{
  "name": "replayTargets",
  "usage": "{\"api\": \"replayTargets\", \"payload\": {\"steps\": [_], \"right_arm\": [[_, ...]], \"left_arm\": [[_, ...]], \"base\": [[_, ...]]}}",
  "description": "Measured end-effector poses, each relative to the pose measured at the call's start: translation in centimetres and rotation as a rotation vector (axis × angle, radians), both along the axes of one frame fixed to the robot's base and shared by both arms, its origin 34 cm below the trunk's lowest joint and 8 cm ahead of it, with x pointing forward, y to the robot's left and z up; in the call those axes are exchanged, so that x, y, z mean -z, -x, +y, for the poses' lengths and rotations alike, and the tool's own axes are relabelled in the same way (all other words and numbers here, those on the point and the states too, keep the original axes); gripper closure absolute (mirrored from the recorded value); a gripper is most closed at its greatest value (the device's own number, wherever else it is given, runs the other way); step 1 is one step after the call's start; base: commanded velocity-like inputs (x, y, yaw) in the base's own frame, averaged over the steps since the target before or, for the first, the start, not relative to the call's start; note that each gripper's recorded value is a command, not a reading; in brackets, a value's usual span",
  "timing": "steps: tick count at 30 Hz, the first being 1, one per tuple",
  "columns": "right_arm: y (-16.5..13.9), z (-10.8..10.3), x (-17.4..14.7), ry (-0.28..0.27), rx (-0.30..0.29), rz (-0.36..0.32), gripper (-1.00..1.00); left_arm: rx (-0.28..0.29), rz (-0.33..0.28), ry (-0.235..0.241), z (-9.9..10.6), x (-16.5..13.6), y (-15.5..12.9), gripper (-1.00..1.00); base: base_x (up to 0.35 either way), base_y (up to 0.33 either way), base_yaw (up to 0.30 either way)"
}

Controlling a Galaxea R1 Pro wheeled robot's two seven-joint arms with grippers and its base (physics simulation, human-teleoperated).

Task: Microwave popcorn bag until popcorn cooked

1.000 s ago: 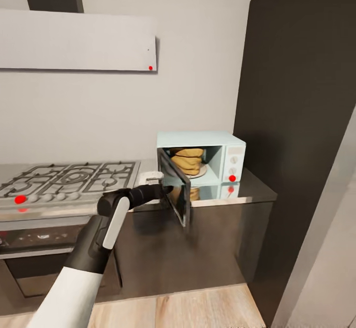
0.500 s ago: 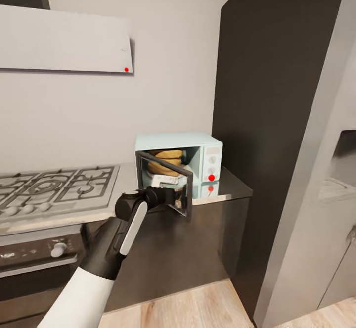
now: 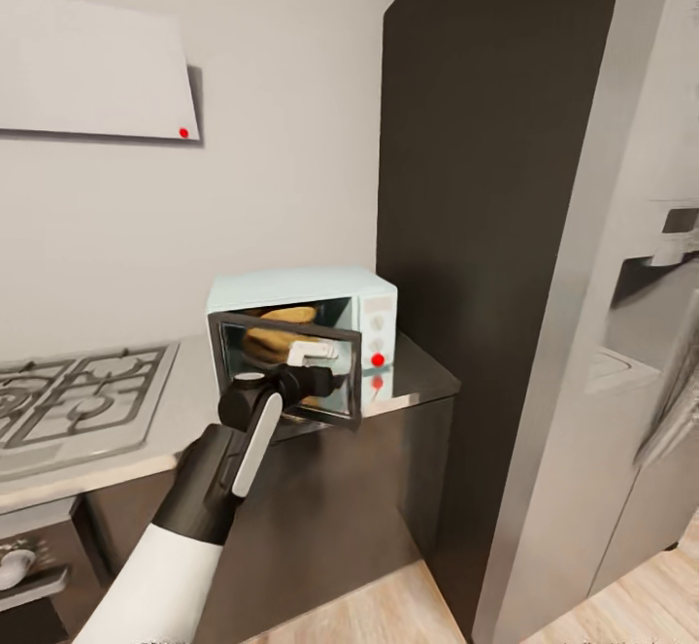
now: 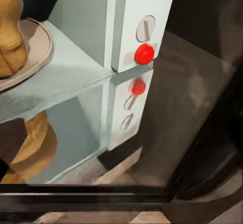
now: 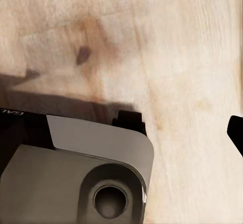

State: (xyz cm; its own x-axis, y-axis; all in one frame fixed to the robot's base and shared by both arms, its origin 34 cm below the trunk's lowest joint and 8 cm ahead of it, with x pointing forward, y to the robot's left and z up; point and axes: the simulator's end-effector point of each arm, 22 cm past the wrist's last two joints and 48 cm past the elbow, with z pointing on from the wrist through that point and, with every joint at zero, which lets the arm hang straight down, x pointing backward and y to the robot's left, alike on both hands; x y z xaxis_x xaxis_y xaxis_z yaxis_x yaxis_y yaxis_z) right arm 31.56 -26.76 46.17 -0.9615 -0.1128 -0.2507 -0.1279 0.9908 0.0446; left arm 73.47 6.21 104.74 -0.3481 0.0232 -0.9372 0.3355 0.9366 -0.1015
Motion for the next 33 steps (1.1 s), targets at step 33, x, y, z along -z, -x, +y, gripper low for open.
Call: {"api": "replayTargets", "payload": {"steps": [33], "right_arm": [[-0.1, -0.3, -0.1, 0.002, -0.001, -0.004, -1.00]], "left_arm": [[-0.208, 0.001, -0.099, 4.0, 0.5, -0.7, -1.00]], "base": [[0.168, 0.000, -0.102]]}}
